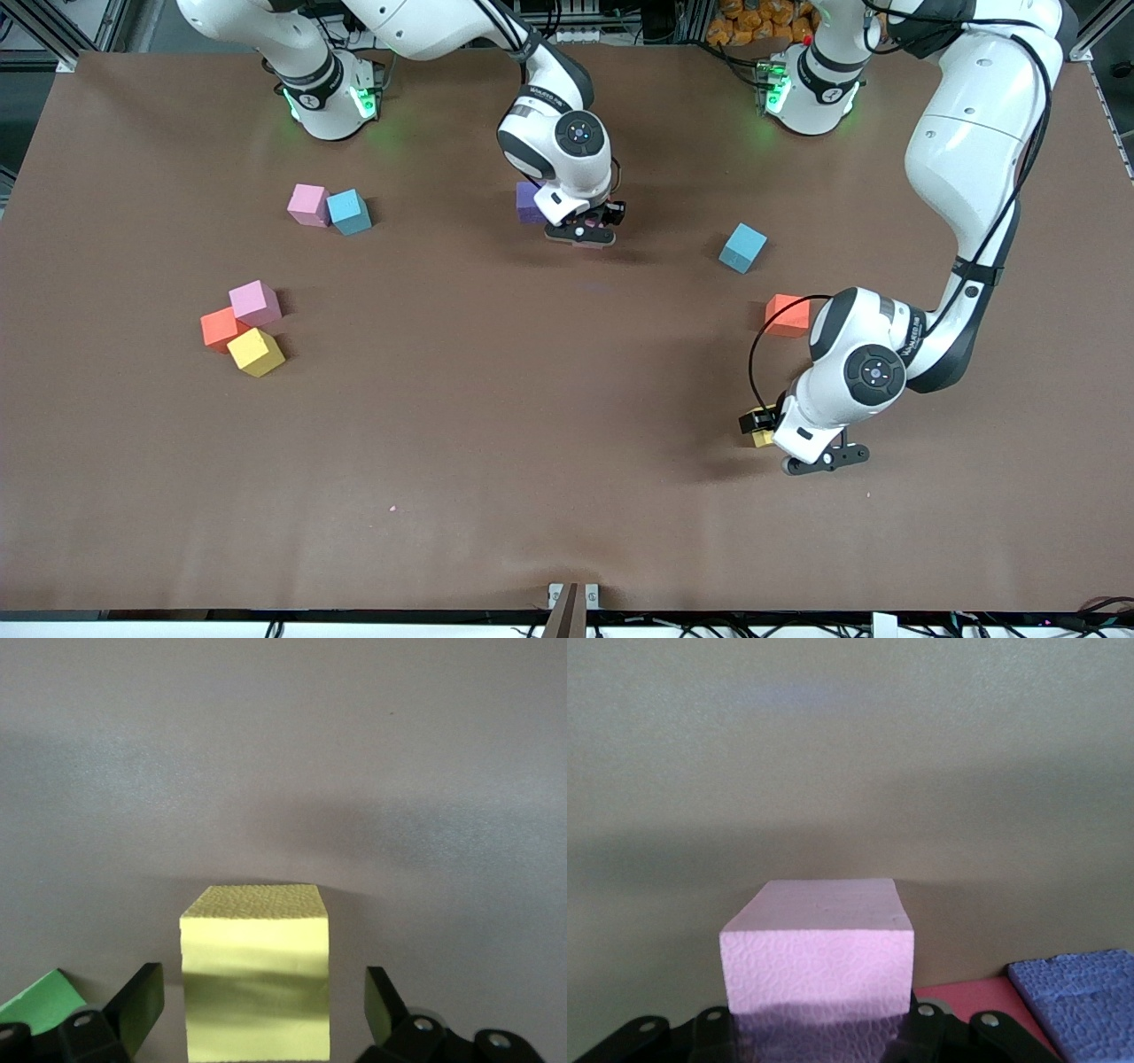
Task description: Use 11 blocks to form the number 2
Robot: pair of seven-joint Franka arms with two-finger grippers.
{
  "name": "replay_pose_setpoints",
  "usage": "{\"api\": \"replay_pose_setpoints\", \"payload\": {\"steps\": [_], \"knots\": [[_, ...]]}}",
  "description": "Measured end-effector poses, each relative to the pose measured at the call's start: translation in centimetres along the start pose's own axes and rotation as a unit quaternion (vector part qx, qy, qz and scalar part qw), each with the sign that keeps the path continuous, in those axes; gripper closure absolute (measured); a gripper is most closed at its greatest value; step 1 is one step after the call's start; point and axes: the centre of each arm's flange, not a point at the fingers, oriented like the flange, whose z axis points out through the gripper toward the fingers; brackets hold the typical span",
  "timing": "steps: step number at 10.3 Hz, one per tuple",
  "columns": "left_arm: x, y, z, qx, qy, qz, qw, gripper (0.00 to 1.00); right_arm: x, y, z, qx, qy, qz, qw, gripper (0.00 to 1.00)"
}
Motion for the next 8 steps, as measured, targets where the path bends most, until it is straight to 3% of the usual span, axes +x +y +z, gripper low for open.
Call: {"api": "replay_pose_setpoints", "payload": {"steps": [3,4,5,8], "knots": [[0.1,0.0,0.7,-0.005,0.004,0.001,1.000,0.18,-0.3,0.1,0.4,-0.004,-0.003,0.001,1.000,0.31],[0.2,0.0,0.7,-0.005,0.004,0.003,1.000,0.24,-0.4,0.2,0.4,-0.004,-0.004,0.001,1.000,0.22],[0.2,0.0,0.6,-0.006,0.005,0.003,1.000,0.36,-0.5,0.1,0.4,-0.003,-0.003,0.001,1.000,0.04],[0.6,-0.2,-0.1,-0.005,0.008,-0.004,1.000,0.40,-0.4,-0.7,-1.8,0.013,0.007,-0.002,1.000,0.00]]}}
